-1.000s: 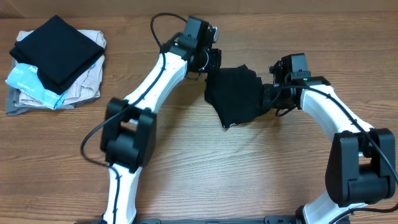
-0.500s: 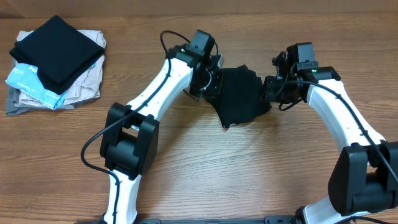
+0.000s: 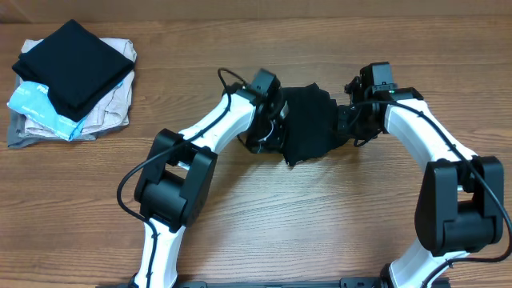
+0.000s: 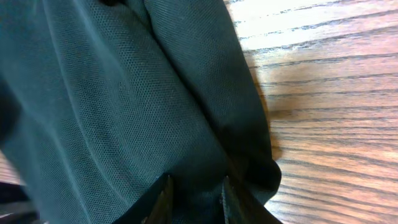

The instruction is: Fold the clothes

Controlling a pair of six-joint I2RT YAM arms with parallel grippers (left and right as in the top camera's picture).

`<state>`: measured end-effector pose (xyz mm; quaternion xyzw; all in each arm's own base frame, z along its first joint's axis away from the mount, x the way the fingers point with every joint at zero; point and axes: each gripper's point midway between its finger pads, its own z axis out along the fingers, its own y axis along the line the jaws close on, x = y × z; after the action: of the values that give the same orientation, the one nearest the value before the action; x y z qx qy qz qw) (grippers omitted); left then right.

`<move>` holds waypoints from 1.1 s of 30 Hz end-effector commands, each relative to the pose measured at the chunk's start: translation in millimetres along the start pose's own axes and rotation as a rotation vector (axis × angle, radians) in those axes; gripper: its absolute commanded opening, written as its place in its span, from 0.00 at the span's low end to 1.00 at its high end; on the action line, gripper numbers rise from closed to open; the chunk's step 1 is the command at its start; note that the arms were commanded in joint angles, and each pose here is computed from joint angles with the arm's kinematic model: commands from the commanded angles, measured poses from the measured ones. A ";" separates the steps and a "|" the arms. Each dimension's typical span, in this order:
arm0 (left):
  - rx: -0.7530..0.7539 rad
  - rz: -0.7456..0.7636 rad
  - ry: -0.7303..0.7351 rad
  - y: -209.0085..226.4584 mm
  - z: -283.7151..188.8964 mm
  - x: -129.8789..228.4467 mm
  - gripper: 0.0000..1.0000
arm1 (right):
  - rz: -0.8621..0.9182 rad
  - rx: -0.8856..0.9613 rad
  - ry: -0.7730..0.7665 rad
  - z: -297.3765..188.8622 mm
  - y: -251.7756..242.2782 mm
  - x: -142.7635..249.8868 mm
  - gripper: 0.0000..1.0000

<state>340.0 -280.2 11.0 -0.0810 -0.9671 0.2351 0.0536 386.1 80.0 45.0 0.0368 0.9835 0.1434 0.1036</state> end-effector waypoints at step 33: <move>-0.050 0.162 -0.152 -79.5 -5.5 -31.2 0.05 | 0.356 0.154 -0.212 -116.2 -124.8 -55.8 1.00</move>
<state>369.7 -343.6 68.4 -0.1448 -0.9629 0.2187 -0.0637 406.9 -74.0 115.4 0.2318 0.9564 0.0834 0.1568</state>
